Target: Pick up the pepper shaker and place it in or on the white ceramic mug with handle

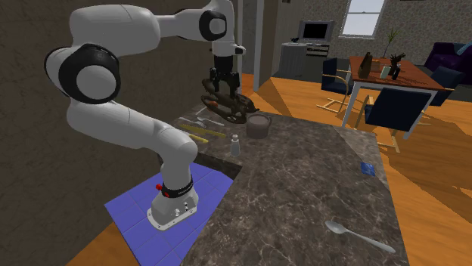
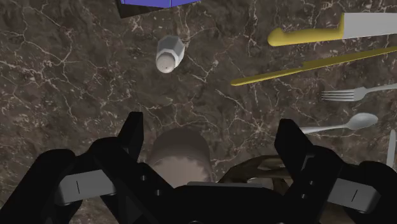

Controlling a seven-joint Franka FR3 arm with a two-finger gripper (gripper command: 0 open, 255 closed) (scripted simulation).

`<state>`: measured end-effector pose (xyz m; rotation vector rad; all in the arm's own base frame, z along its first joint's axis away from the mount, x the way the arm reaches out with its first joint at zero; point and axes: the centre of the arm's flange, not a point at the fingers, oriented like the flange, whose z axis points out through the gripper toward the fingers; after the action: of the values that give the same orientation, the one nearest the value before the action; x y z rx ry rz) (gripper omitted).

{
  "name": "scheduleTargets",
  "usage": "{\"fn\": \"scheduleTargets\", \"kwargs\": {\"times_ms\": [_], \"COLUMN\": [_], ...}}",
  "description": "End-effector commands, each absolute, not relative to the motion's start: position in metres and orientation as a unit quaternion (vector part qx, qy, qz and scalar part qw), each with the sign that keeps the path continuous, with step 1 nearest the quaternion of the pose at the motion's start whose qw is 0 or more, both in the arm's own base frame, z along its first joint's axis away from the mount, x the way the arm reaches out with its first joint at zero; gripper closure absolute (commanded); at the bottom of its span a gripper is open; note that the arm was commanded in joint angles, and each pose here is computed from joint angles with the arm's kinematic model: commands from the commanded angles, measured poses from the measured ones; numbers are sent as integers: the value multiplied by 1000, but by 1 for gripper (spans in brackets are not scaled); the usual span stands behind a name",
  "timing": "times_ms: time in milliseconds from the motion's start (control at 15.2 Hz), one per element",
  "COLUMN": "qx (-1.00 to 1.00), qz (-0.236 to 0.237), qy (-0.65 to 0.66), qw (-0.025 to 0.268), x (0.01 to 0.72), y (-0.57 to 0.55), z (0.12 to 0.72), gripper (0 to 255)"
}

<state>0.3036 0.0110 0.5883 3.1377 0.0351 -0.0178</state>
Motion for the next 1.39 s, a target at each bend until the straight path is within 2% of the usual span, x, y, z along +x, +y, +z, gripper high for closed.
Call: {"fn": "scheduleTargets", "kwargs": {"times_ms": [0,990,1320], "qx": [1000,998,998], "qz": [-6,41,43], "qy": [11,-44,-46], "qw": [2,-18,-19], "x": [304,296,298], "y": [11,-45,-46], "z": [588,396,366], "gripper": [0,0,0]}}
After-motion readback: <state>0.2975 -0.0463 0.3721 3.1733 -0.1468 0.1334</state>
